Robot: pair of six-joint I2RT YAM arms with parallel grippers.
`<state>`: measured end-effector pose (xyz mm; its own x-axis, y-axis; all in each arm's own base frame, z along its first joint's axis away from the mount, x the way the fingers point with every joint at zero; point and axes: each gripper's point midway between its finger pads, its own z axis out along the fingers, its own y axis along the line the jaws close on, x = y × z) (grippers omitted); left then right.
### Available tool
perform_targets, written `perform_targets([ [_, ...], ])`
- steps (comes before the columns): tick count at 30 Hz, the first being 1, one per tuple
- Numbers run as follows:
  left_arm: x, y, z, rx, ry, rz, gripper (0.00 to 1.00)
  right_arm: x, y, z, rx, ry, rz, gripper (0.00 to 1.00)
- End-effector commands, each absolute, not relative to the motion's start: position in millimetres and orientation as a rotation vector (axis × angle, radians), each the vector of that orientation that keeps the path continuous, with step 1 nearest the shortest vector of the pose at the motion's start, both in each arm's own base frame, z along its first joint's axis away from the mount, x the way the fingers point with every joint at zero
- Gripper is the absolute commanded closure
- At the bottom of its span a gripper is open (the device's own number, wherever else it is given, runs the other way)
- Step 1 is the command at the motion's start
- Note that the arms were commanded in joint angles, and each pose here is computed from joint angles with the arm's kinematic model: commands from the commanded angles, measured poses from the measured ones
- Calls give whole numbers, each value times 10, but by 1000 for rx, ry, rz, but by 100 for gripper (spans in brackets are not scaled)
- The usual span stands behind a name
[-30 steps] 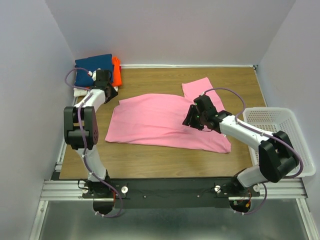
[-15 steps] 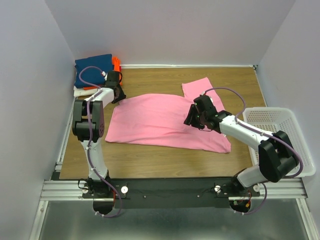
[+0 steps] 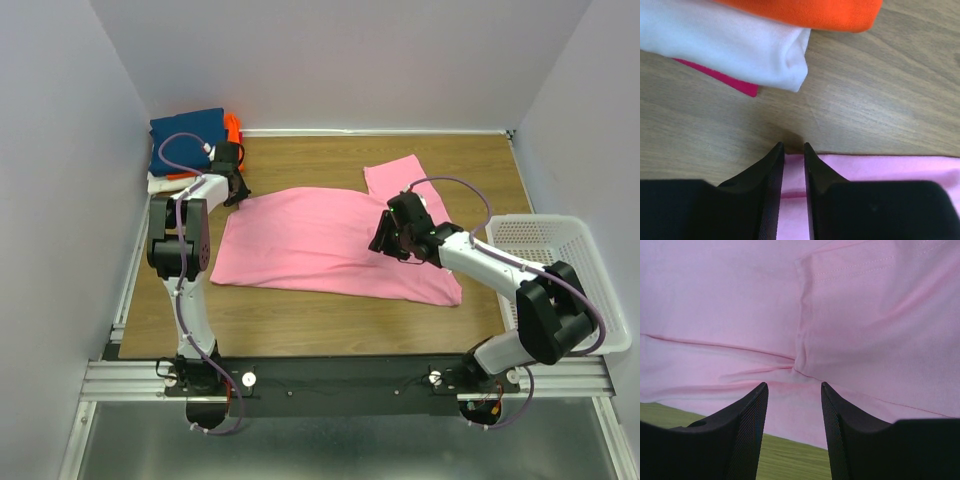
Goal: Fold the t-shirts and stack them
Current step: Fold the tshirt
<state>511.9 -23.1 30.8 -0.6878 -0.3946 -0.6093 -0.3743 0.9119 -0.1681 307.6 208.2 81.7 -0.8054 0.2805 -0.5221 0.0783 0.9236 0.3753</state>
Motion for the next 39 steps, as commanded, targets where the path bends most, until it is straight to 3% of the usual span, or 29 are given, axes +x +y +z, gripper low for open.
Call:
perform_targets([
  [1, 5113, -187, 231, -551, 2419, 7, 87, 3078, 2031, 713, 266, 2490, 399, 46],
  [3, 5137, -182, 258, -546, 2412, 10, 100, 3084, 2038, 724, 264, 2488, 403, 46],
  [16, 5537, -95, 785, -519, 2227, 29, 100, 3164, 1983, 720, 239, 2470, 340, 46],
  [29, 5717, -72, 790, -485, 2204, 47, 100, 3379, 1922, 887, 238, 2392, 262, 44],
  [33, 5748, -82, 818, -483, 2198, 39, 73, 3487, 1880, 979, 257, 2350, 224, 34],
  [35, 5776, -96, 908, -477, 2184, 21, 65, 3612, 1823, 1084, 288, 2300, 175, 27],
  [39, 5817, -139, 1175, -465, 2142, -20, 62, 3942, 1734, 1188, 323, 2262, 132, 26],
])
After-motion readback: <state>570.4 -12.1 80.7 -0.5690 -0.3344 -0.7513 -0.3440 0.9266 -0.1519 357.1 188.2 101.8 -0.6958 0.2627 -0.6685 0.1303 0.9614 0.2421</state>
